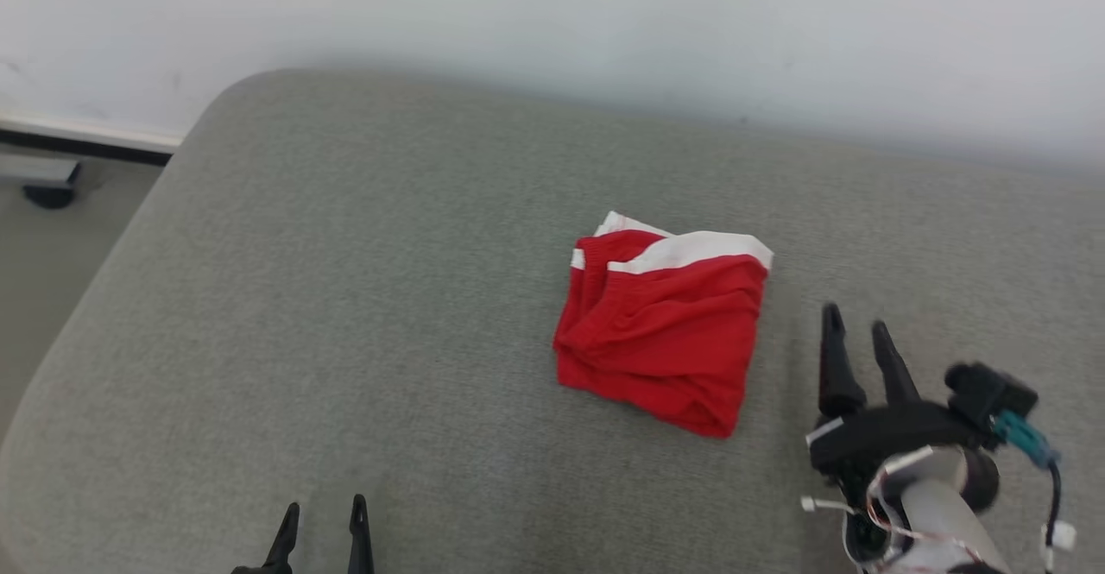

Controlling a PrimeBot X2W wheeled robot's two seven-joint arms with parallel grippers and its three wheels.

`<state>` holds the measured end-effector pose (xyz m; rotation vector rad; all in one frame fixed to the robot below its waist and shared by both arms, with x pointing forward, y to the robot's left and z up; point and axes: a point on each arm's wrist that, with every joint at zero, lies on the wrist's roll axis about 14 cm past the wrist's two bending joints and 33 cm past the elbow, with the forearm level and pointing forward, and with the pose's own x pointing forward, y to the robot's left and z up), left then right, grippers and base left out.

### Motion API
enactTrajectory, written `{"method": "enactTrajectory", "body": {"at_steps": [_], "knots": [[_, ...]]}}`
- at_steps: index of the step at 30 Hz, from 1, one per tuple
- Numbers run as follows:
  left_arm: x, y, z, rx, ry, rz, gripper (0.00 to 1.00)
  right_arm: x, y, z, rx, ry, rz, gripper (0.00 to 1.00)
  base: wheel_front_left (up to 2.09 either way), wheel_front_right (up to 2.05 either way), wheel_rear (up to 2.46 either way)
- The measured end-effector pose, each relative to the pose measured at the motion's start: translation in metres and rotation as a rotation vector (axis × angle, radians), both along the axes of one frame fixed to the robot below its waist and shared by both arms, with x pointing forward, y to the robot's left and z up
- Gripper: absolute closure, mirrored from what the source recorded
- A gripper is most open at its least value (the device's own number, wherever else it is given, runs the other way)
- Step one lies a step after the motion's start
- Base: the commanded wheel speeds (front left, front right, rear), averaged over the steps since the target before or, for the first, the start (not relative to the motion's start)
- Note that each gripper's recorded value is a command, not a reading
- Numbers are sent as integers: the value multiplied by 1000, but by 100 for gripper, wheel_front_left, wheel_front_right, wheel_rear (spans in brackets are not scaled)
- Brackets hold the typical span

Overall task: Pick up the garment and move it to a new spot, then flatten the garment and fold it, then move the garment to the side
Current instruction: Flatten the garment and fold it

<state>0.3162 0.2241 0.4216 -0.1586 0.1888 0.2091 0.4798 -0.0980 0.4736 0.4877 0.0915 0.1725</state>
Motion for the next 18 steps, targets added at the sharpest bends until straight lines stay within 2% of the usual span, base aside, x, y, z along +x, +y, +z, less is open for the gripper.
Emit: {"method": "enactTrajectory", "body": {"at_steps": [12, 18], "knots": [[18, -23, 2, -2, -14, -88, 0, -57, -78, -36, -111, 89, -178, 0, 0, 0, 0], [26, -35, 4, 3, -23, -132, 0, -78, -107, -27, -196, 55, -234, 0, 0, 0, 0]]}}
